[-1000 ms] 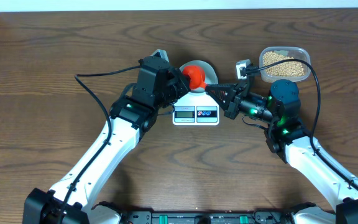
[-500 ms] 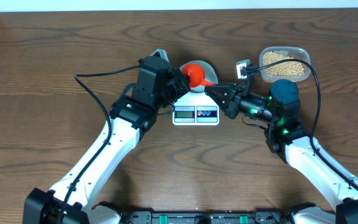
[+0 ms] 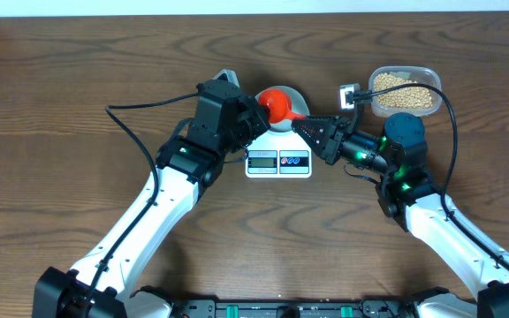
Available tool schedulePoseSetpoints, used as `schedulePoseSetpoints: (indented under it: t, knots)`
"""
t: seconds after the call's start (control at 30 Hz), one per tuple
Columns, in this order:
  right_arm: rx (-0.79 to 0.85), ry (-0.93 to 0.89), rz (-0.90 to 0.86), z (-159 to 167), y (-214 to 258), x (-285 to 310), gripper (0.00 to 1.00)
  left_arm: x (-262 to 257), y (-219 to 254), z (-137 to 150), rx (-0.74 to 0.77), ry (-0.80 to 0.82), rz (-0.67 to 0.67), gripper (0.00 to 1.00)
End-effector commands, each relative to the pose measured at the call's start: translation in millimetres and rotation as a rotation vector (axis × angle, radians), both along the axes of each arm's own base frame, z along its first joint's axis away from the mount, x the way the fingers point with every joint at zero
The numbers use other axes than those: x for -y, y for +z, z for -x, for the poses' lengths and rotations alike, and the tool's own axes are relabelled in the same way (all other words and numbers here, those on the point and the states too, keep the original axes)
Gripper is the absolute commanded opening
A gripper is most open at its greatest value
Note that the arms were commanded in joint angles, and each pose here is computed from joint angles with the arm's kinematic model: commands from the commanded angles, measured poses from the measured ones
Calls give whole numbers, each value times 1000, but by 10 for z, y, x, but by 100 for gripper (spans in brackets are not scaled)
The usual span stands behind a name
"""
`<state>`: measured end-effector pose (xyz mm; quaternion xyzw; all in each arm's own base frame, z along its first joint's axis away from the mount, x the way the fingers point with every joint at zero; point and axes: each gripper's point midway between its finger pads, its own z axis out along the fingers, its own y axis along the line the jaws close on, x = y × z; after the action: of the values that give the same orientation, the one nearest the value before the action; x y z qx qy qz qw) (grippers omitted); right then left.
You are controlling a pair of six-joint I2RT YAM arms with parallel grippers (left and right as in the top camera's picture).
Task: Scoop item into bowl and weigh 50g on scale
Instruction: 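Close the right gripper on the red scoop's handle above the bowl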
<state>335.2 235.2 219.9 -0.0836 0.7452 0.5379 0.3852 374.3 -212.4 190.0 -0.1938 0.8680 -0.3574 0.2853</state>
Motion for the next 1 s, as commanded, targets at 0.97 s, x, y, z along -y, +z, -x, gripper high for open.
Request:
schedulePoseSetpoints:
  t: [0.97]
  knots:
    - [18, -36, -17, -81, 106, 12, 1, -45, -39, -11, -5, 17, -24, 7]
